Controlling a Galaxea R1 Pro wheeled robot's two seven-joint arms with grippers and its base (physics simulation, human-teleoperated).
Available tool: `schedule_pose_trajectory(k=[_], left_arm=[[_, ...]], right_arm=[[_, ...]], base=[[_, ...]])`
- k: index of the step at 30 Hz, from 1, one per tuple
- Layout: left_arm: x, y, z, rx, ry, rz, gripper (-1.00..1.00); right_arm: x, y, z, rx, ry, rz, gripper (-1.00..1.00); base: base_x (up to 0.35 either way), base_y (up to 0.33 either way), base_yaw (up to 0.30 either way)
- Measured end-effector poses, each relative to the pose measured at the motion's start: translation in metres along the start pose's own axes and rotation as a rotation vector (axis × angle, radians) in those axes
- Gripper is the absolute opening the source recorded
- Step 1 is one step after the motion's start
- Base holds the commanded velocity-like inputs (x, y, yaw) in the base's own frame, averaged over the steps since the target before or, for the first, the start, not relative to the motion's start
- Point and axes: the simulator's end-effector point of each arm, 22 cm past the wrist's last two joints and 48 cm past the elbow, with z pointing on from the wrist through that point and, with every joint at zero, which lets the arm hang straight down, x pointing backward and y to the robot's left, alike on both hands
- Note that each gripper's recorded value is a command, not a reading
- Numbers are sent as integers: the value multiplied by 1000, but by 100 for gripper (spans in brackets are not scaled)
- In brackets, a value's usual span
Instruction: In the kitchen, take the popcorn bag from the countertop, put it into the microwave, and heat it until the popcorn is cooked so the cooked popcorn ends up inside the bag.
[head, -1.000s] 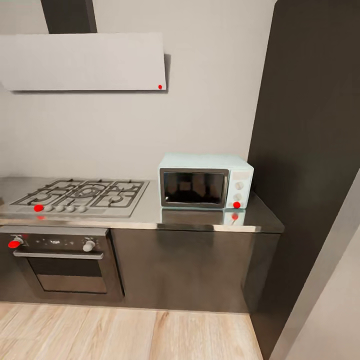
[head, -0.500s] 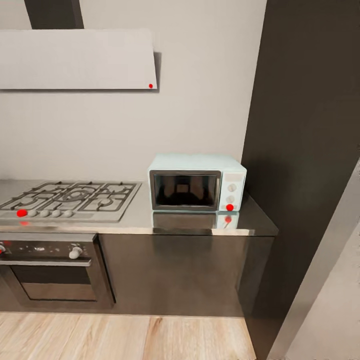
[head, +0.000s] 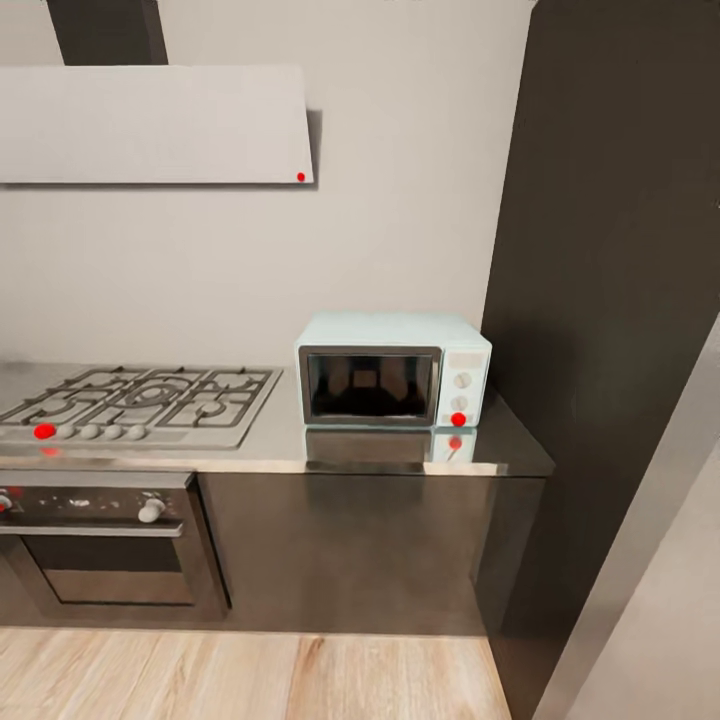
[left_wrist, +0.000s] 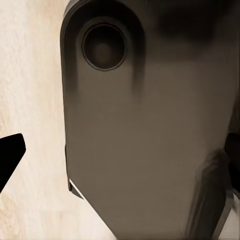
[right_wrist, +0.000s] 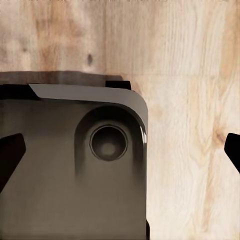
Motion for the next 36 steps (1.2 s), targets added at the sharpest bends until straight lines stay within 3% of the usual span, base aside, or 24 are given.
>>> schedule_pose_trajectory(k=[3,8,16,20,21,26,33,35,36], left_arm=[[0,0,-5,0,0,0,100],[0,0,-13,0,0,0,100],[1,0,-26,0,1,-6,100],[2,0,-32,0,1,-29,100],[2,0,-33,0,1,-33,100],[2,-1,-41,1,1,-36,100],[3,-3,-51,4,2,-37,100],[4,-3,-54,4,1,-37,100],[4,-3,-55,4,2,-37,100]], right_arm=[[-12,1,-4,-3,-22,-2,100],[-155,0,-19,-3,-318,-1,100],[-280,0,-76,-8,-602,2,100],[-346,7,-126,-20,-818,-10,100],[-361,18,-142,-39,-880,-32,100],[-392,38,-179,-76,-994,-66,100],[-451,42,-266,-88,-1240,-58,100],[-473,41,-304,-88,-1329,-51,100],[-477,41,-313,-88,-1347,-49,100]], base=[[0,0,0],[0,0,0],[0,0,0],[0,0,0],[0,0,0],[0,0,0],[0,0,0],[0,0,0],[0,0,0]])
